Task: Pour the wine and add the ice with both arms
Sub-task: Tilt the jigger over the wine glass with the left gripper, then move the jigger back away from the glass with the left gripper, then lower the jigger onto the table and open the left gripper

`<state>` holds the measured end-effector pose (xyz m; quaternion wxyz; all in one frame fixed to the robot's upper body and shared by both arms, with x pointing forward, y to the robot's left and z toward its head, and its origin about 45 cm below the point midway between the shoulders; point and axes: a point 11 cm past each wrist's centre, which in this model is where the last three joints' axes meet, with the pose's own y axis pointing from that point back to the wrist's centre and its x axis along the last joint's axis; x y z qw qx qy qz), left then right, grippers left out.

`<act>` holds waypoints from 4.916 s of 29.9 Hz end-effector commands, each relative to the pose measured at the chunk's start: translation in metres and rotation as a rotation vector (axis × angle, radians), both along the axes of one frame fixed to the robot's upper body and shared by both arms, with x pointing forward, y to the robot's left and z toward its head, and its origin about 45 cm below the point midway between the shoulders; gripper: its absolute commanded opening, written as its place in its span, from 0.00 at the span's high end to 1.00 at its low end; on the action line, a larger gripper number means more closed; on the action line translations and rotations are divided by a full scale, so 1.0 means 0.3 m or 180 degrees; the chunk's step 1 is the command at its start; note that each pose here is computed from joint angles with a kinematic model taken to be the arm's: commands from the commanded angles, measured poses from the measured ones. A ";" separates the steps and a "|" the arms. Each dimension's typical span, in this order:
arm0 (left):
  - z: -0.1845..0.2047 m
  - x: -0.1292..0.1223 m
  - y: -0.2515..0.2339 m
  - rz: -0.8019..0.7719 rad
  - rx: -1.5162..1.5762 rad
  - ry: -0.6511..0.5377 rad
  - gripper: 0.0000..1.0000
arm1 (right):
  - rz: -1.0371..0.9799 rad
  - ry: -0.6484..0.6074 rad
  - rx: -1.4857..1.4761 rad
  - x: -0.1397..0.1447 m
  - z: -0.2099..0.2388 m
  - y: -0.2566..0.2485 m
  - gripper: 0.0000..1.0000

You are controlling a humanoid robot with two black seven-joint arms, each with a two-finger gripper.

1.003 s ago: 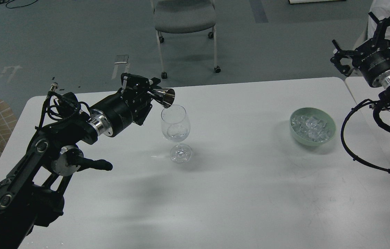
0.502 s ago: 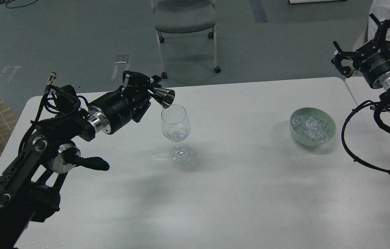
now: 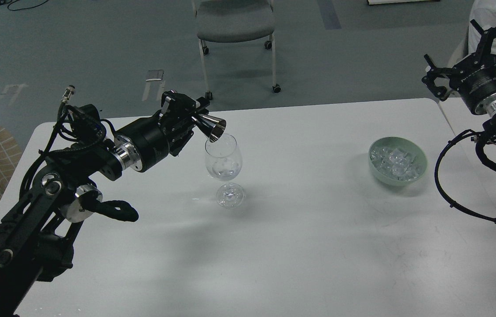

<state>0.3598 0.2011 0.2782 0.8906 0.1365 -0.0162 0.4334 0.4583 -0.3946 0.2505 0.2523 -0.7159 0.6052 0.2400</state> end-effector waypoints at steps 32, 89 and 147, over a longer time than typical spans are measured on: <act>0.045 0.013 0.000 -0.0094 0.0436 -0.0336 0.90 | -0.0009 0.0053 -0.0006 -0.023 -0.033 -0.016 0.00; -0.405 0.176 0.541 0.2710 -0.3396 0.1790 0.89 | -0.0086 0.0132 -0.0111 -0.059 -0.055 -0.076 0.00; -0.481 0.178 0.676 0.3501 -0.4369 0.1892 0.88 | -0.0067 0.0213 -0.0143 -0.078 -0.092 -0.074 0.00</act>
